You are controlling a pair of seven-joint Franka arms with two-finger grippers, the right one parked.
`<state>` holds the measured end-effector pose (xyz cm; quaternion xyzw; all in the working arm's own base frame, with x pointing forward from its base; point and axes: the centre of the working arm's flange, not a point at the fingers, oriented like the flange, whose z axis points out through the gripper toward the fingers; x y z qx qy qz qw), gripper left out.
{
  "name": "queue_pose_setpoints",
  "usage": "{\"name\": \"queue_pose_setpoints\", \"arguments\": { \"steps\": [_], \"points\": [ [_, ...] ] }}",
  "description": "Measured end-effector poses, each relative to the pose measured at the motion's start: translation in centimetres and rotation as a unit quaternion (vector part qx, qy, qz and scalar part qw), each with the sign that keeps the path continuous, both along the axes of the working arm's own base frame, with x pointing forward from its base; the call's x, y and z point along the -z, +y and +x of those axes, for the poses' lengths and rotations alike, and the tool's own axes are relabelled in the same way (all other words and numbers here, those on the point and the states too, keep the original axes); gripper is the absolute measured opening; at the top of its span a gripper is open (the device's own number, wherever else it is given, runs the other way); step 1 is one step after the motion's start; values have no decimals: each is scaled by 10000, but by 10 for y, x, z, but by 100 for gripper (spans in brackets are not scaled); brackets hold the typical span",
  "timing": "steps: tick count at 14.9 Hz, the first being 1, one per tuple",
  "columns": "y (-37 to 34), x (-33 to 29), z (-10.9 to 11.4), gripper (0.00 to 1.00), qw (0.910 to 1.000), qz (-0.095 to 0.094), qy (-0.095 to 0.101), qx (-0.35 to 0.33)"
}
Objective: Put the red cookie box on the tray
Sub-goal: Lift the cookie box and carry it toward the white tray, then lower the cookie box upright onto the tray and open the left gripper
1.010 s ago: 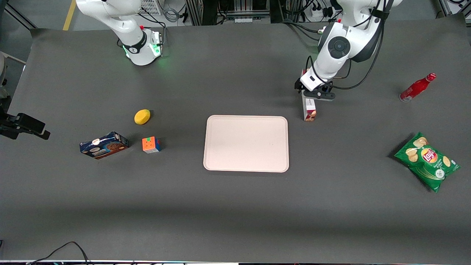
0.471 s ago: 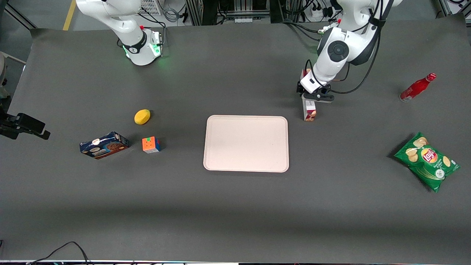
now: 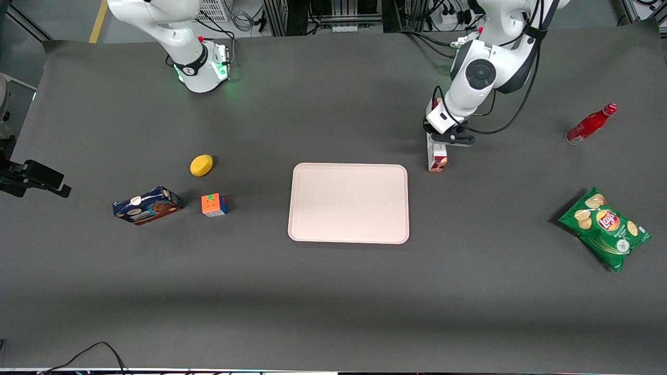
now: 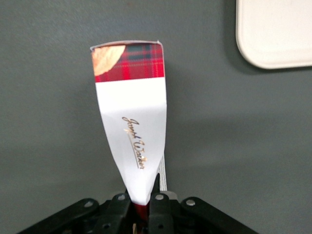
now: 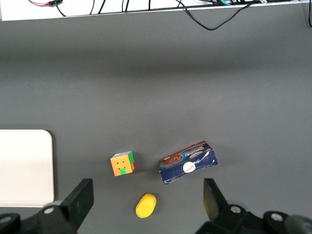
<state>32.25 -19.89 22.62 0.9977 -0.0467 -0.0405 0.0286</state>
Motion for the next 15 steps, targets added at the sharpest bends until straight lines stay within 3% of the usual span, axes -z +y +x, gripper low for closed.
{"name": "queue_pose_setpoints", "arguments": {
  "steps": [3,5,10,12,15],
  "points": [
    [3,-28,27,11,9995,-23,325,15],
    [5,-75,64,11,9990,-181,413,18],
    [-27,-193,140,9,9979,-639,12,127],
    [-55,-201,158,9,9971,-753,7,56],
    [-118,-168,169,9,9987,-513,-52,-27]
  ]
}}
